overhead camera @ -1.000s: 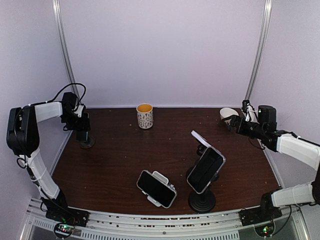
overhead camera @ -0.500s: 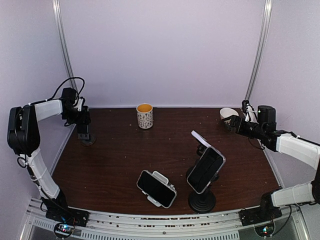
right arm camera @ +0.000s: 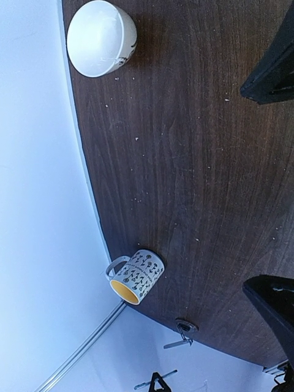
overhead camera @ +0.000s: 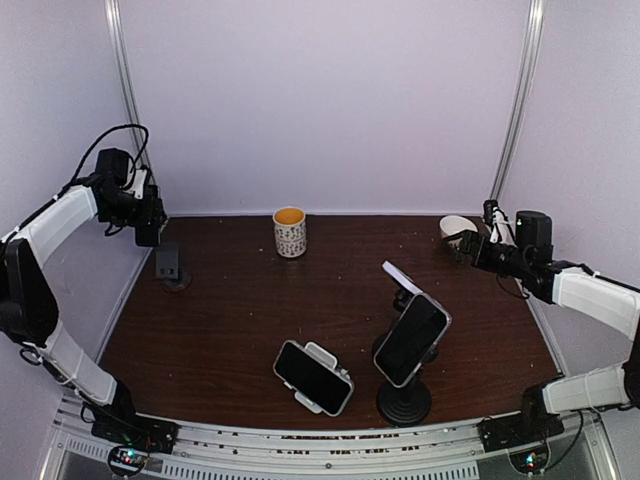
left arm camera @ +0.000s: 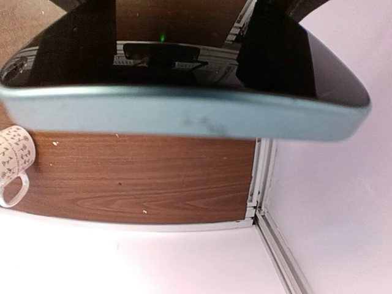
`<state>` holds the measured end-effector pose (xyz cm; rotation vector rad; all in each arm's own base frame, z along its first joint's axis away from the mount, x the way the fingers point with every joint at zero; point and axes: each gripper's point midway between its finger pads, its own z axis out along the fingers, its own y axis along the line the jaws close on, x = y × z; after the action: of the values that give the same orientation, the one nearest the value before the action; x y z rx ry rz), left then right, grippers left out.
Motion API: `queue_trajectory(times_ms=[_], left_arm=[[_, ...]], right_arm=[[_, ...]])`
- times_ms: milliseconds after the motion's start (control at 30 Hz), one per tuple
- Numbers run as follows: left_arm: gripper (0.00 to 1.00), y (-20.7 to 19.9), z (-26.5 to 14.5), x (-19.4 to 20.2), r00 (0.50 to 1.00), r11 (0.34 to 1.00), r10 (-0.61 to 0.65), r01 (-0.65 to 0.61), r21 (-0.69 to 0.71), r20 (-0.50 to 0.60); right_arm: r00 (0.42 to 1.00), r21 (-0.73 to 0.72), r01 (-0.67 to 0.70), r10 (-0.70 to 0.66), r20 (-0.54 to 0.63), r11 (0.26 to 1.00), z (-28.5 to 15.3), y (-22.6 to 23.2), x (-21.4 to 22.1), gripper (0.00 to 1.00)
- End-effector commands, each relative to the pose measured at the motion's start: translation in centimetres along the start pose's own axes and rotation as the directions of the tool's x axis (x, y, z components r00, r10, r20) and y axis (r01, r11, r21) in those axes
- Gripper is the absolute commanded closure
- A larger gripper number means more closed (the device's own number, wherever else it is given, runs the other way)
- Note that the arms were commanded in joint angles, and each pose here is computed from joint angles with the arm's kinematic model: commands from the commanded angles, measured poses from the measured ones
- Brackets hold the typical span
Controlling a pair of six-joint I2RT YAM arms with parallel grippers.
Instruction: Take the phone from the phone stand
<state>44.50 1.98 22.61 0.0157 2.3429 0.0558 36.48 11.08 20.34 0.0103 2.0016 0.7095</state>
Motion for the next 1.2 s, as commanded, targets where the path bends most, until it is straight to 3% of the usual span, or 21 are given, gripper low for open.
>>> queue_trajectory(times_ms=[0,267,533,1167], left_arm=[[0.59,0.5,-3.3,0.9,0.999,1.000,0.004,-0.005,-0.023,-0.042],[0.61,0.1,-5.8,7.0,0.985,1.000,-0.008,0.005,-0.016,-0.171],[0.59,-0.2,-4.3,14.4,0.929,1.000,-0.022,0.018,-0.016,-0.369],[0.52,-0.6,1.7,20.3,0.809,1.000,-0.001,0.003,0.003,-0.588]], right_arm=[[0.999,-0.023,0.011,-0.011,0.033,1.000,-0.6,0.6,-0.6,0.00],[0.999,-0.067,-0.005,0.008,0.044,0.998,-0.7,1.3,-0.7,0.00],[0.999,-0.078,-0.009,0.012,0.047,0.997,-0.9,1.4,-0.6,0.00],[0.998,-0.060,0.006,-0.002,0.062,0.998,-1.3,1.3,-0.8,0.00]])
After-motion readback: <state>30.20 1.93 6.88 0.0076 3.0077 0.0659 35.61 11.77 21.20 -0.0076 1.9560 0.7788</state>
